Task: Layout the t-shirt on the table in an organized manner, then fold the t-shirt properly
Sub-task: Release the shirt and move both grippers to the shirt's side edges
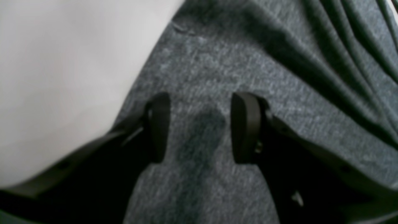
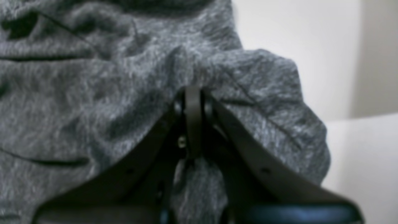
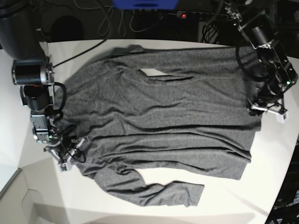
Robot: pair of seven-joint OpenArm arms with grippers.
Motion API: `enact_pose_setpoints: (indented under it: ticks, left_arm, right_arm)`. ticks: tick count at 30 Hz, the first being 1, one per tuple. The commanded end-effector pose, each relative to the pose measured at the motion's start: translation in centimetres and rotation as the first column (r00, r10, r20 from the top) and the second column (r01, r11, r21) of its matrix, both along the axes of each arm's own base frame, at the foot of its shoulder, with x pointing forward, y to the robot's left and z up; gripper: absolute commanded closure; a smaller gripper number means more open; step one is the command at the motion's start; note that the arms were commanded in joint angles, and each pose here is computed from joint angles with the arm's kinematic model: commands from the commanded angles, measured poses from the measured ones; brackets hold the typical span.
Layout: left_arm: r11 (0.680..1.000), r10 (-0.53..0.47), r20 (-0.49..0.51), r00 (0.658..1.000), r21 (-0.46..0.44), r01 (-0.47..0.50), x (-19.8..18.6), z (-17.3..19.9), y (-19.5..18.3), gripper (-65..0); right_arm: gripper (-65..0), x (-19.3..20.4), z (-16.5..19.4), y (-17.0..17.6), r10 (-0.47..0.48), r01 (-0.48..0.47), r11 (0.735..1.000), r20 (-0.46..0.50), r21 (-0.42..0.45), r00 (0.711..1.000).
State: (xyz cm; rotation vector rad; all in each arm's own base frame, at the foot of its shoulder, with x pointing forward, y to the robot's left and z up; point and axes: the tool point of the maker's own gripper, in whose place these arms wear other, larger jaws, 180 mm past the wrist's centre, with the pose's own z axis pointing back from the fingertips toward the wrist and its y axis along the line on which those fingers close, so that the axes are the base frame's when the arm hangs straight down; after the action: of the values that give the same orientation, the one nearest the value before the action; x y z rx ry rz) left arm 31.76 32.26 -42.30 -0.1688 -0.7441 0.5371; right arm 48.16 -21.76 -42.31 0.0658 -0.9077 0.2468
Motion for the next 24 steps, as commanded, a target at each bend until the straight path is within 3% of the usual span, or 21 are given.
enact_pose_setpoints:
  ticks: [1,4,7,9,12,16,21,24]
  left_arm:
    - [1.0,0.008,-0.041,0.999,0.027,-0.007,-0.7,-0.3,0.9,-31.1]
    - [1.0,0.008,-0.041,0.999,0.029,-0.007,-0.8,-0.3,1.0,-31.1]
    - [1.0,0.009,-0.04,0.999,0.03,-0.007,-0.8,-0.3,1.1,-31.1]
    - [0.999,0.007,-0.037,0.999,0.032,-0.006,-0.8,-0.1,1.1,-31.1]
    - [1.0,0.006,-0.036,0.999,0.029,-0.005,-0.7,-0.1,0.9,-31.1]
    - [1.0,0.003,-0.02,1.0,0.02,-0.003,-0.3,0.2,0.6,-31.1]
    - [1.0,-0.005,0.139,0.99,-0.011,0.007,1.4,4.8,0.2,-31.1]
    - [0.999,-0.029,0.243,0.969,-0.025,0.036,2.7,8.5,-0.6,-31.1]
  right_arm:
    - [0.0,1.1,1.2,-1.4,-0.038,0.039,0.999,0.032,-0.036,0.999]
    - [0.0,0.7,0.7,-3.6,-0.123,0.128,0.987,0.055,-0.094,0.991]
    - [0.0,0.5,1.2,-7.0,-0.228,0.242,0.955,0.096,-0.174,0.969]
    - [0.0,0.5,1.4,-7.5,-0.242,0.258,0.948,0.104,-0.185,0.965]
    - [0.0,0.6,1.5,-7.5,-0.243,0.26,0.949,0.108,-0.181,0.964]
    - [0.0,1.8,4.1,-6.5,-0.203,0.239,0.956,0.204,-0.169,0.958]
    - [0.0,1.7,8.1,-4.7,-0.116,0.188,0.965,0.349,-0.18,0.93]
    - [0.0,1.4,9.2,-3.9,-0.098,0.174,0.966,0.352,-0.191,0.931]
